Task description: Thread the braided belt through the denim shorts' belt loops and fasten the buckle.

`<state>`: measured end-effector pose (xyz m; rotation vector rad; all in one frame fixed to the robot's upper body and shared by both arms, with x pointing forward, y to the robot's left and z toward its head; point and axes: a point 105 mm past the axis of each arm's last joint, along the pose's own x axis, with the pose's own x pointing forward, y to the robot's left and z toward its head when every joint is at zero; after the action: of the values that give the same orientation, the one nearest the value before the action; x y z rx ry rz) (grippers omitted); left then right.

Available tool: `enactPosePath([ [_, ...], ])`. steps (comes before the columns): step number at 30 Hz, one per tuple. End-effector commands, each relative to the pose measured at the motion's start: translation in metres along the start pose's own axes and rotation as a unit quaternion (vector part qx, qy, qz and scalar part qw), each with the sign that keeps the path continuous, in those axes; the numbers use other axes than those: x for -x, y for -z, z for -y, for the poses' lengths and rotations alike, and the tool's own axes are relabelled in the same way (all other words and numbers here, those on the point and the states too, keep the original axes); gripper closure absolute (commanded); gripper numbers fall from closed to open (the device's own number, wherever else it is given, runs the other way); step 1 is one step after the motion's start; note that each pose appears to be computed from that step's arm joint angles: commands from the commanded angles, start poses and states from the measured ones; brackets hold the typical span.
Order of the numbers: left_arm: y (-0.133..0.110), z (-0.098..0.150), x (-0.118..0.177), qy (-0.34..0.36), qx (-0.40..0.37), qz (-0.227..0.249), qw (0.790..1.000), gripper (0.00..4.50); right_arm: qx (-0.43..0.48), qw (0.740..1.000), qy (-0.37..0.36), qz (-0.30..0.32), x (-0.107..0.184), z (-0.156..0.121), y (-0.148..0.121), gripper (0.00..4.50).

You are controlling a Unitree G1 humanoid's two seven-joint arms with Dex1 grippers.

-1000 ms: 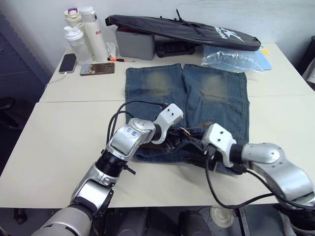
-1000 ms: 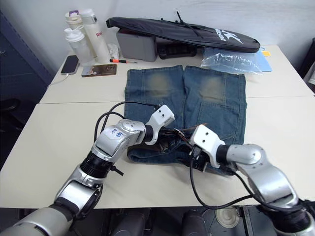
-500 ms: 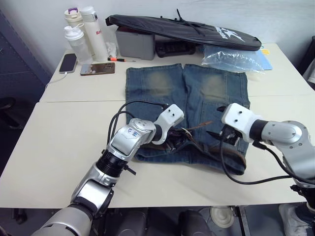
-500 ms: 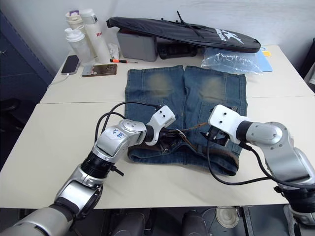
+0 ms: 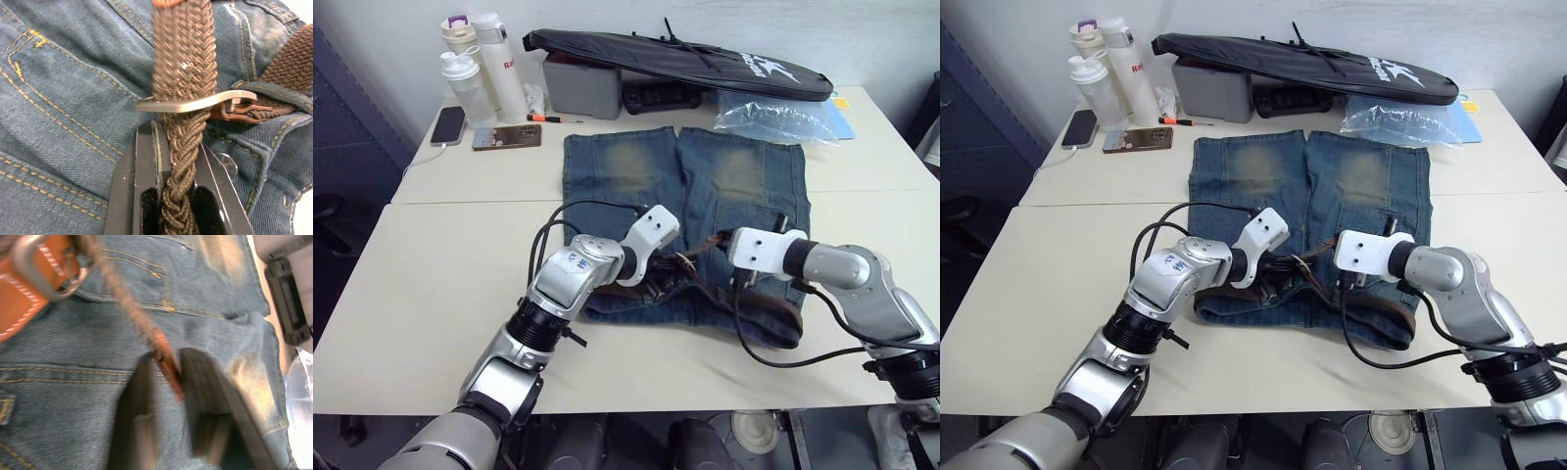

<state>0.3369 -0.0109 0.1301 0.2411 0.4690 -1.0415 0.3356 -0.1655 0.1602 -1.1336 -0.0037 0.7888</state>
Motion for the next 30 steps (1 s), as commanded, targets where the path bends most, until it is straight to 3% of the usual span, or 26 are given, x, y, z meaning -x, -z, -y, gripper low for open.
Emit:
enactPosePath([
  [1, -0.019, 0.001, 0.012, 0.016, 0.013, 0.033, 0.999, 4.06, 0.025, 0.999, 0.023, 0.017, 0.012, 0.015, -0.009, 4.48],
  [5, -0.021, -0.009, 0.036, 0.034, 0.046, 0.046, 0.997, 2.59, 0.045, 0.998, 0.033, 0.006, 0.024, 0.023, -0.004, 4.5],
  [11, -0.012, -0.031, 0.072, 0.031, 0.071, 0.043, 0.996, 0.04, 0.088, 0.995, 0.046, -0.015, 0.044, 0.037, 0.0, 4.5],
  [17, -0.008, -0.038, 0.079, 0.029, 0.071, 0.035, 0.996, 0.04, 0.16, 0.985, 0.057, -0.031, 0.055, 0.051, -0.002, 4.5],
  [22, -0.029, -0.033, 0.079, 0.058, 0.074, 0.071, 0.993, 0.04, 0.27, 0.957, 0.101, 0.031, 0.051, 0.078, -0.048, 4.5],
  [30, -0.072, -0.008, 0.066, 0.093, 0.062, 0.154, 0.982, 0.04, 0.227, 0.97, 0.075, 0.054, 0.041, 0.076, -0.066, 4.5],
])
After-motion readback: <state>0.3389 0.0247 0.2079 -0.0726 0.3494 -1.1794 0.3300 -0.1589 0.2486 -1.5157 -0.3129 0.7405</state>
